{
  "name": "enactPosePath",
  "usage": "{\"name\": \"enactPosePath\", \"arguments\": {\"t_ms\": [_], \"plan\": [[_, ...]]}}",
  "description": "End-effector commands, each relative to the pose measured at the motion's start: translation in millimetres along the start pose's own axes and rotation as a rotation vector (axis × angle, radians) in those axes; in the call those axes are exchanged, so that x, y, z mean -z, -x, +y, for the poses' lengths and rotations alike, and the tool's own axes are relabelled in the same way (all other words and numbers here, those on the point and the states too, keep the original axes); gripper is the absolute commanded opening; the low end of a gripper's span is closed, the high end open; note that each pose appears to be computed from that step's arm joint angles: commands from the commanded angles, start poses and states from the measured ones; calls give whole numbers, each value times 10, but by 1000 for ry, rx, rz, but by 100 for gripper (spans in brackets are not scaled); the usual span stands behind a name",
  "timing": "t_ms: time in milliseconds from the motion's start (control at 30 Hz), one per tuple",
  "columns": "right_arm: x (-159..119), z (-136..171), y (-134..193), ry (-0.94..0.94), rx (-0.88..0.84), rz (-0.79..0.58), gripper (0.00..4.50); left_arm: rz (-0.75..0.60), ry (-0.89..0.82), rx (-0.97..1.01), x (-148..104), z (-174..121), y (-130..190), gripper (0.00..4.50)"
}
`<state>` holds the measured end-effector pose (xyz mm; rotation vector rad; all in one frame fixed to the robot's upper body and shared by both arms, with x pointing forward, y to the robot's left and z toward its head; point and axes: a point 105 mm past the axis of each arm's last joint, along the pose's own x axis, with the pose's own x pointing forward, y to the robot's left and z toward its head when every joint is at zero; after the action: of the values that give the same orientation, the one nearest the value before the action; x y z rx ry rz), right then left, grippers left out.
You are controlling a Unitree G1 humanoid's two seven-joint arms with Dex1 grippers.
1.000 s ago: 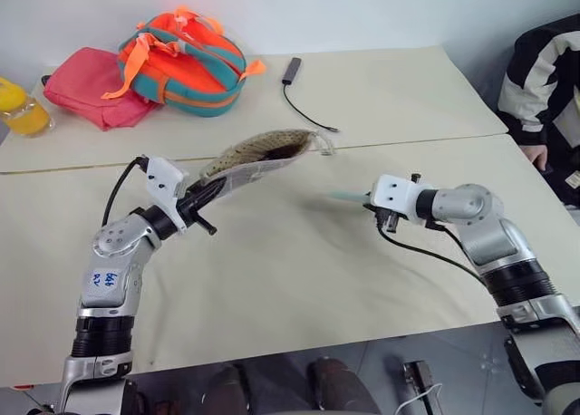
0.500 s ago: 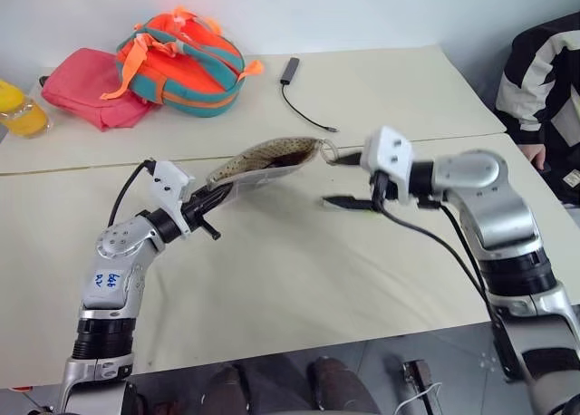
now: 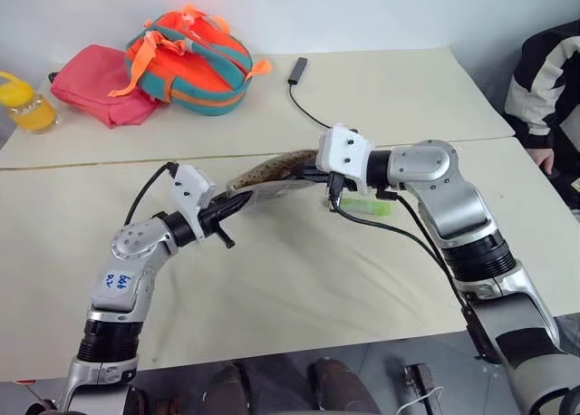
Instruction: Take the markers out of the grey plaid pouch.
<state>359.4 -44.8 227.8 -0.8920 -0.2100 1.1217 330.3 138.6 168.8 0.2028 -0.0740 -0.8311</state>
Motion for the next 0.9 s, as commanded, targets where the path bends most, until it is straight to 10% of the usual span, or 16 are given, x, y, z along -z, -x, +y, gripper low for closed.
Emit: {"name": "enactPosePath", "arguments": {"t_ms": [33,600,900], "plan": [[-63,-49,-43,80,24,1,5,-3,-75,76,-105,-122,8,0],[-19,261,-9,191,-265,165,5,-109,401,342,-392,-489,37,0],[-23,421,67,171,-412,238,5,62,437,324,-80,-531,145,0]]}}
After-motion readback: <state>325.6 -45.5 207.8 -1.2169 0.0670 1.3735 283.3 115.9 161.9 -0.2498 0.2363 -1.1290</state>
